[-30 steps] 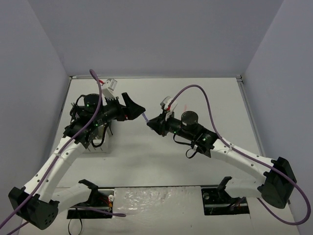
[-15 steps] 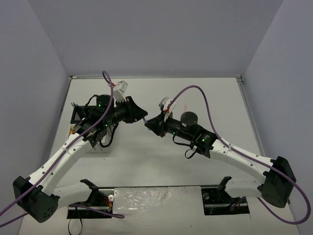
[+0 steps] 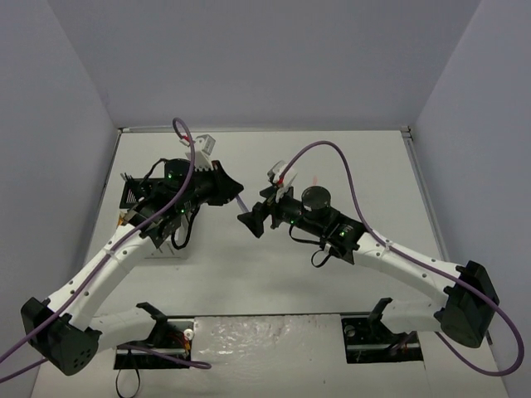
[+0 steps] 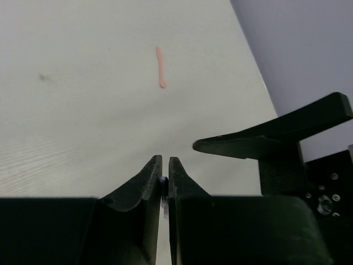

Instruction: Organize the makeup

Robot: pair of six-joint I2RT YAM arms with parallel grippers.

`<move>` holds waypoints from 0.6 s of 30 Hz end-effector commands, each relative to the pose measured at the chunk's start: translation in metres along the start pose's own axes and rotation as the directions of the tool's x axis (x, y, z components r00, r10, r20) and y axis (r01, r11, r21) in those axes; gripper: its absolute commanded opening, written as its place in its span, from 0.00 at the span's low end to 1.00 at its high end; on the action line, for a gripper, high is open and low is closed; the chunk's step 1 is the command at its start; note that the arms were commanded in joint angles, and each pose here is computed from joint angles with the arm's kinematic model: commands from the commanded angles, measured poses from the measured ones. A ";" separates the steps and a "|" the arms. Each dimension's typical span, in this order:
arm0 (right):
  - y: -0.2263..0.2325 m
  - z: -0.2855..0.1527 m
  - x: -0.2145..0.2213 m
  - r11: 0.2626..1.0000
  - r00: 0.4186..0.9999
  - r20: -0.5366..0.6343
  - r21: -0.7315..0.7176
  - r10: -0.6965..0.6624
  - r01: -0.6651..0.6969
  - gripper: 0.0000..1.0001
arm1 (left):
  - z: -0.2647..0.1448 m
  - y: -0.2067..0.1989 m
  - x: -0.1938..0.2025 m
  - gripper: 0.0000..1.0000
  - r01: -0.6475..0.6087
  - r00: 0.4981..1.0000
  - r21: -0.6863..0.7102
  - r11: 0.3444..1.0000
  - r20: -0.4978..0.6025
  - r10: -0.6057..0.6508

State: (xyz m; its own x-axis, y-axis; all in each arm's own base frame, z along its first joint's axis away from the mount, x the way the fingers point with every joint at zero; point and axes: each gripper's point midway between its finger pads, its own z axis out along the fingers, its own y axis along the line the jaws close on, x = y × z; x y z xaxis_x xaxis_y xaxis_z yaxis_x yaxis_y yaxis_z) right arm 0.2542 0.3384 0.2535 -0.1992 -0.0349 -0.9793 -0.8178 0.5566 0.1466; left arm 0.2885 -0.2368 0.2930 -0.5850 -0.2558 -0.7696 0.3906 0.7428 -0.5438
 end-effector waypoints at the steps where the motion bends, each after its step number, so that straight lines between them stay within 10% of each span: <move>1: -0.027 -0.006 -0.038 0.987 0.998 0.056 0.161 -0.023 0.014 1.00 | -0.022 0.036 -0.069 0.00 -0.186 0.959 -0.275 0.943 0.157 0.234; 9: -0.081 -0.033 -0.017 0.914 0.999 0.032 0.404 0.019 -0.030 1.00 | -0.055 0.155 -0.145 0.00 -0.088 0.928 -0.622 0.778 0.233 0.292; 18: -0.132 -0.053 0.013 0.834 0.994 0.002 0.544 0.112 -0.095 1.00 | -0.032 0.240 -0.135 0.00 -0.060 0.949 -0.716 0.696 0.175 0.262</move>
State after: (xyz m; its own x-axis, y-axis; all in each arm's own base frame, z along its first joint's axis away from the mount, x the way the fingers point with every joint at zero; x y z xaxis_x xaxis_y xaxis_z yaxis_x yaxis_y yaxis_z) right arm 0.3176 0.2416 0.2158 -0.3164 -0.0472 -0.9475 -0.4585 0.8820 0.1091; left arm 0.4172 -0.0172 0.2666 -0.4075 -0.1762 -0.8961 -0.1910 0.9760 -0.1050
